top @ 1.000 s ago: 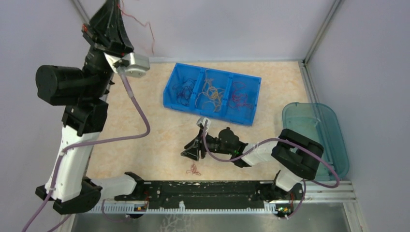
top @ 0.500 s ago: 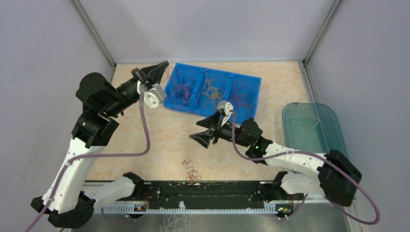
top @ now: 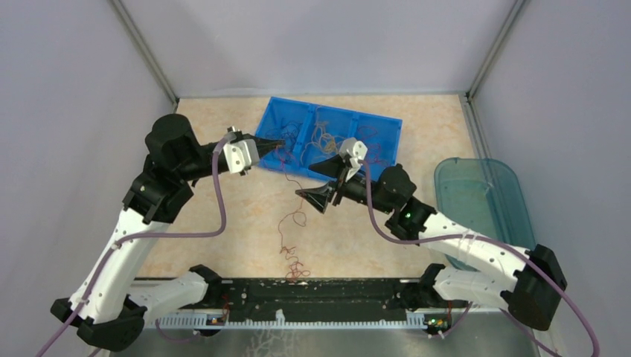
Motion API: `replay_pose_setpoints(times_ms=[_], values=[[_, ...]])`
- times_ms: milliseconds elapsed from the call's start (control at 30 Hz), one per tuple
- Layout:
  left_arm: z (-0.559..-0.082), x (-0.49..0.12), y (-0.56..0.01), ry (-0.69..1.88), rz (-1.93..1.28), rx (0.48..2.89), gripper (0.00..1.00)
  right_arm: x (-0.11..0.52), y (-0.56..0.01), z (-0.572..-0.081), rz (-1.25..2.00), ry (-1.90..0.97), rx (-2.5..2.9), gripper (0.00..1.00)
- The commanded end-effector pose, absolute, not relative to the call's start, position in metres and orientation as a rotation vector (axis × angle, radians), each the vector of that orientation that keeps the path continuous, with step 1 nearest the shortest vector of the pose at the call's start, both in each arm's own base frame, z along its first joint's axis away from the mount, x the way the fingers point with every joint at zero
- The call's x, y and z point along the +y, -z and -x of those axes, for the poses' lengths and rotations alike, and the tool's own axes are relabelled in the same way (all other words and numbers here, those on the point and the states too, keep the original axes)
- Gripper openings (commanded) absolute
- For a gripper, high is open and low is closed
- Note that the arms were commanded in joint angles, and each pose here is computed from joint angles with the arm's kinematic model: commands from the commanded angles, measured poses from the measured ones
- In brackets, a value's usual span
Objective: Untangle the cables
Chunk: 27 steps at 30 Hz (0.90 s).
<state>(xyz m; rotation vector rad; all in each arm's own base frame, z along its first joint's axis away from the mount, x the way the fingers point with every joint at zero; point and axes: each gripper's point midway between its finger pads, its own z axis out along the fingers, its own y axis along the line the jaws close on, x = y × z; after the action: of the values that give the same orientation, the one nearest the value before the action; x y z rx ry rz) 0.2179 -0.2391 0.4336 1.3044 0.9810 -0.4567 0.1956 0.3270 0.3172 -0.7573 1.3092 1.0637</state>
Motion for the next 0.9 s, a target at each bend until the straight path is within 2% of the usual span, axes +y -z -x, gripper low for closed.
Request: replay_pose_setpoints(times_ms=[0,200,300,500,867], values=[[-0.202,-0.248,-0.423,0.599,-1.326,1.011,0.0,0.339,-0.351,-0.199,0.787,-1.089,1.213,0.75],[-0.204,-0.247,-0.415,0.571,-1.33,1.02,0.0,0.345,-0.354,-0.192,0.797,-1.189,1.197,0.67],[-0.202,-0.246,-0.414,0.557,-1.34,1.004,0.0,0.339,-0.347,-0.201,0.772,-1.147,1.246,0.64],[-0.2,-0.246,-0.417,0.552,-1.341,0.992,0.0,0.309,-0.335,-0.225,0.666,-1.036,1.341,0.71],[-0.204,-0.245,-0.41,0.524,-1.347,0.994,0.0,0.308,-0.356,-0.177,0.842,-1.24,1.201,0.74]])
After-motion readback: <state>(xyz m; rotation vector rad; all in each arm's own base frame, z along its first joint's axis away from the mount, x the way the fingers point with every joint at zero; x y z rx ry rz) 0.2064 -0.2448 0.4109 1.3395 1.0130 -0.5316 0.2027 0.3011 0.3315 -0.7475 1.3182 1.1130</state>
